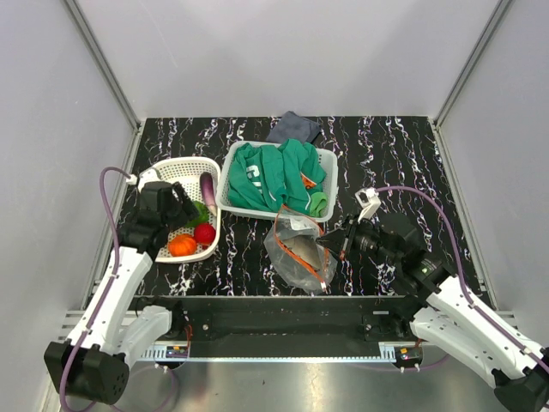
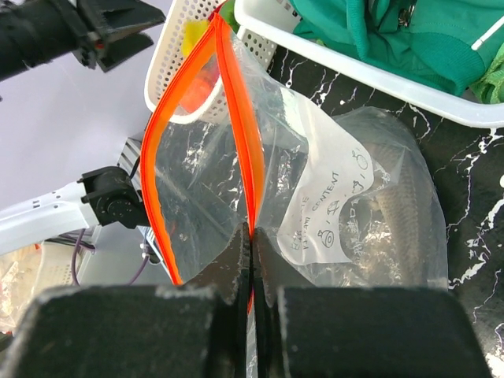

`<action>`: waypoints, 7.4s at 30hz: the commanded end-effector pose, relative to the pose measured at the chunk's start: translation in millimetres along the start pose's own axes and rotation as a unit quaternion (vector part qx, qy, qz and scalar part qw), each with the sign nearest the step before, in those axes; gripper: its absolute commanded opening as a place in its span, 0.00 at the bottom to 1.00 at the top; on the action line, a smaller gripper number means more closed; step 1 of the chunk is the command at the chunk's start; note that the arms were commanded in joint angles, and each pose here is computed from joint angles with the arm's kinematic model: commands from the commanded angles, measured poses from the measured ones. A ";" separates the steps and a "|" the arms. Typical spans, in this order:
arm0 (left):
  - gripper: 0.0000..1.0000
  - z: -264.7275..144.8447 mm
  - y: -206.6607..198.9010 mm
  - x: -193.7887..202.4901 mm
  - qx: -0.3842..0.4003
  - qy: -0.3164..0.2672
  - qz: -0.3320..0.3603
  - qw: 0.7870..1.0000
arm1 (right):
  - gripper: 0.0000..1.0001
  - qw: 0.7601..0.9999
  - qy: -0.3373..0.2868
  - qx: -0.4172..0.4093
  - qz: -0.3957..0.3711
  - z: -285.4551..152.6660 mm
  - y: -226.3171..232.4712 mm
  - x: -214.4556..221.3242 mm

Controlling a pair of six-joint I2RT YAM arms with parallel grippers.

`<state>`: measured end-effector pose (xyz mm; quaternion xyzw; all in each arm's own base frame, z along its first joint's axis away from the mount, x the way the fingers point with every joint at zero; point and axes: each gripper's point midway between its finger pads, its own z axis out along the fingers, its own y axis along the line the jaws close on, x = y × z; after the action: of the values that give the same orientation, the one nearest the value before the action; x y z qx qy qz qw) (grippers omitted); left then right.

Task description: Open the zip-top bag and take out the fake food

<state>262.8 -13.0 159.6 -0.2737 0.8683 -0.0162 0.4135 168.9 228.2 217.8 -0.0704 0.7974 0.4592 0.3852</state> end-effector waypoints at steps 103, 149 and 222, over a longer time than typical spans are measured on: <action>0.70 -72.4 -169.4 286.9 0.254 0.267 0.148 0.918 | 0.00 0.994 0.004 -0.087 0.061 33.6 35.5 25.1; 0.74 -63.8 -159.3 283.7 0.216 0.226 0.188 0.931 | 0.00 0.996 0.006 -0.068 0.058 17.7 24.2 34.2; 0.00 -138.7 -148.4 130.9 0.276 0.189 -0.171 0.927 | 1.00 0.994 0.019 -0.081 -0.076 -9.1 18.8 44.3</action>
<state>170.6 -230.7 178.9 -0.2241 0.8555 -0.3268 0.3334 120.5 228.3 219.0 -0.1260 0.7619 0.4956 0.3975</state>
